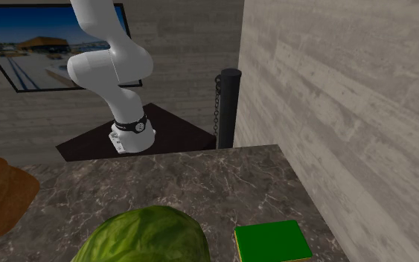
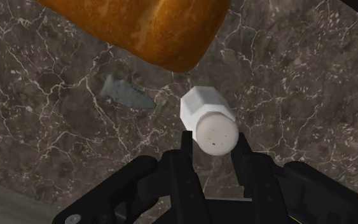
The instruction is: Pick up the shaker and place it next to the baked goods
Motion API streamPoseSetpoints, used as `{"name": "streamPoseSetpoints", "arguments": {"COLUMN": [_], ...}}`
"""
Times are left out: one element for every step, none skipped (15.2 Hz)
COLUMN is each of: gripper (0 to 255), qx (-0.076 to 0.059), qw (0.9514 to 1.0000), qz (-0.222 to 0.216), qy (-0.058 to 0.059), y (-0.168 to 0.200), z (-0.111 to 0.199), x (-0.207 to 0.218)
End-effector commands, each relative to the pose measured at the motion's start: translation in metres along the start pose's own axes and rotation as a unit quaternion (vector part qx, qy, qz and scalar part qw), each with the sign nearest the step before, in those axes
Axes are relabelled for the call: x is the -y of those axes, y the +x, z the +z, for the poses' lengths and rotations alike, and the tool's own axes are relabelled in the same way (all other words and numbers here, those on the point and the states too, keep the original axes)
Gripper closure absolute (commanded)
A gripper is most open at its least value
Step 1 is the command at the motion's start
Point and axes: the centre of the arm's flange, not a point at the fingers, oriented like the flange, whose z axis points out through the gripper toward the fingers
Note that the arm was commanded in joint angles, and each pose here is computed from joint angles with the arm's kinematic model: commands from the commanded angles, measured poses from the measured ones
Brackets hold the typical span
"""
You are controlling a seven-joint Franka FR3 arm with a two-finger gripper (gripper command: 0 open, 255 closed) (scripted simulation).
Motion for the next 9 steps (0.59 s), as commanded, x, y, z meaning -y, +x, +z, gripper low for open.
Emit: {"name": "streamPoseSetpoints", "arguments": {"gripper": [255,255,255,255,255,255,255,255,255], "qx": [0.0,0.0,0.0,0.0,0.0,0.0,0.0,0.0,0.0], "qw": [1.0,1.0,1.0,1.0,1.0,1.0,1.0,1.0,1.0], "qz": [0.0,0.0,0.0,0.0,0.0,0.0,0.0,0.0,0.0], "qy": [0.0,0.0,0.0,0.0,0.0,0.0,0.0,0.0,0.0], "y": [-0.001,0.0,0.0,0.0,0.0,0.0,0.0,0.0,0.001], "z": [0.012,0.017,0.022,0.027,0.033,0.038,0.043,0.048,0.054], "x": [0.0,0.0,-0.001,-0.001,-0.001,-0.002,-0.002,-0.003,-0.003]}}
